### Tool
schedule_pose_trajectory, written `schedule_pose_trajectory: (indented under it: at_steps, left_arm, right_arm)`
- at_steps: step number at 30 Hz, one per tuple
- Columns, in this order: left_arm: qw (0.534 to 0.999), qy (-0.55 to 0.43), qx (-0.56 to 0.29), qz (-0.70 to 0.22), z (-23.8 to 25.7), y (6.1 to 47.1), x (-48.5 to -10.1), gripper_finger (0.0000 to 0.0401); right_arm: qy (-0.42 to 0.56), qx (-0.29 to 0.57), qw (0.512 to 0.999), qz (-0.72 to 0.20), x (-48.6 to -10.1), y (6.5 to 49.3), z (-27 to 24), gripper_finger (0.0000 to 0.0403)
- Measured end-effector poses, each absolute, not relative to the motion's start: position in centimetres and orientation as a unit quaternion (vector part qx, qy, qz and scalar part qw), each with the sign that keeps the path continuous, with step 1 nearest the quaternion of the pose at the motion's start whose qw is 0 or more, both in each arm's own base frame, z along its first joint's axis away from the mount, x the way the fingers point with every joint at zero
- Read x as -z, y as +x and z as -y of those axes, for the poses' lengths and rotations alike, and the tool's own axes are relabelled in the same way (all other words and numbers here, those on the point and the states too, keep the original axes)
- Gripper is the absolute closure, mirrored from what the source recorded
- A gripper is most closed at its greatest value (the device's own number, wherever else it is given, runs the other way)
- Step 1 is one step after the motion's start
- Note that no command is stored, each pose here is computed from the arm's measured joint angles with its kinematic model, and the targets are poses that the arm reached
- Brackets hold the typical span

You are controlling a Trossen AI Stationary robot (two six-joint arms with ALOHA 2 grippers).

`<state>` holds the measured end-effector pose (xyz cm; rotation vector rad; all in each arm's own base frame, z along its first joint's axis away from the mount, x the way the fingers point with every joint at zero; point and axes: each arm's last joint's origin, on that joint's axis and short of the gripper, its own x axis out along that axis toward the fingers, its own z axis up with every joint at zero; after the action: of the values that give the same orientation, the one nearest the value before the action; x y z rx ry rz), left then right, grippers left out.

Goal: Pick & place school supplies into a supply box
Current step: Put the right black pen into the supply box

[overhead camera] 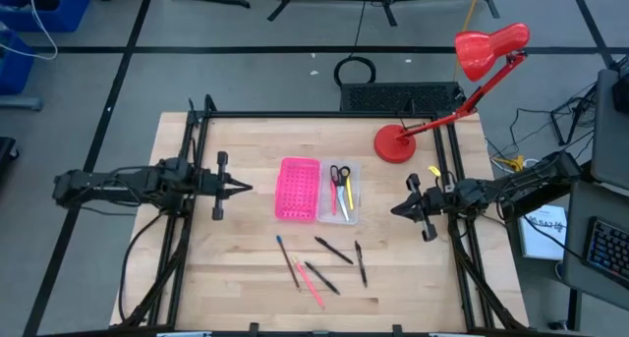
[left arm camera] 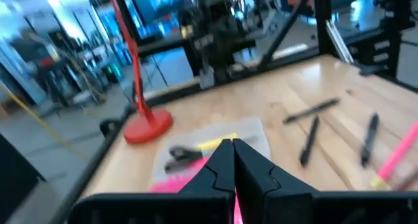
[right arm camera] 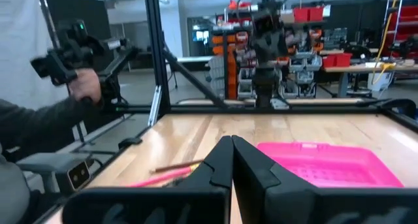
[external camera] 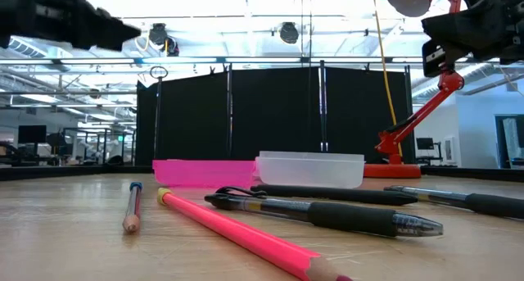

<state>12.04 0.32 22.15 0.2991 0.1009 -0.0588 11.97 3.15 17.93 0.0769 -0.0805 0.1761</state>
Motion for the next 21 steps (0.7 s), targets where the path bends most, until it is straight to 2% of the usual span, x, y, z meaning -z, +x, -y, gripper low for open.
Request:
schedule_pose_trajectory:
  at_steps: [4, 13, 16, 21]
  left_arm:
    - [0.985, 0.152, 0.044, -0.068, -0.4, 11.2, -21.7, 0.0396]
    - [0.98, 0.176, 0.094, -0.015, -0.4, 10.0, -22.2, 0.0398]
    - [0.974, 0.186, 0.129, 0.0, -0.3, 9.8, -21.2, 0.0398]
    - [0.981, 0.158, 0.116, 0.008, -0.8, 9.8, -19.0, 0.0398]
  right_arm:
    - [0.039, -0.083, 0.995, 0.041, -17.9, 12.0, -3.1, 0.0403]
    - [0.048, 0.011, 0.998, 0.026, -17.6, 12.1, -2.6, 0.0403]
    - [0.054, 0.016, 0.998, 0.02, -17.4, 12.2, -2.6, 0.0403]
    - [0.057, 0.016, 0.998, 0.016, -17.3, 12.4, -2.7, 0.0403]
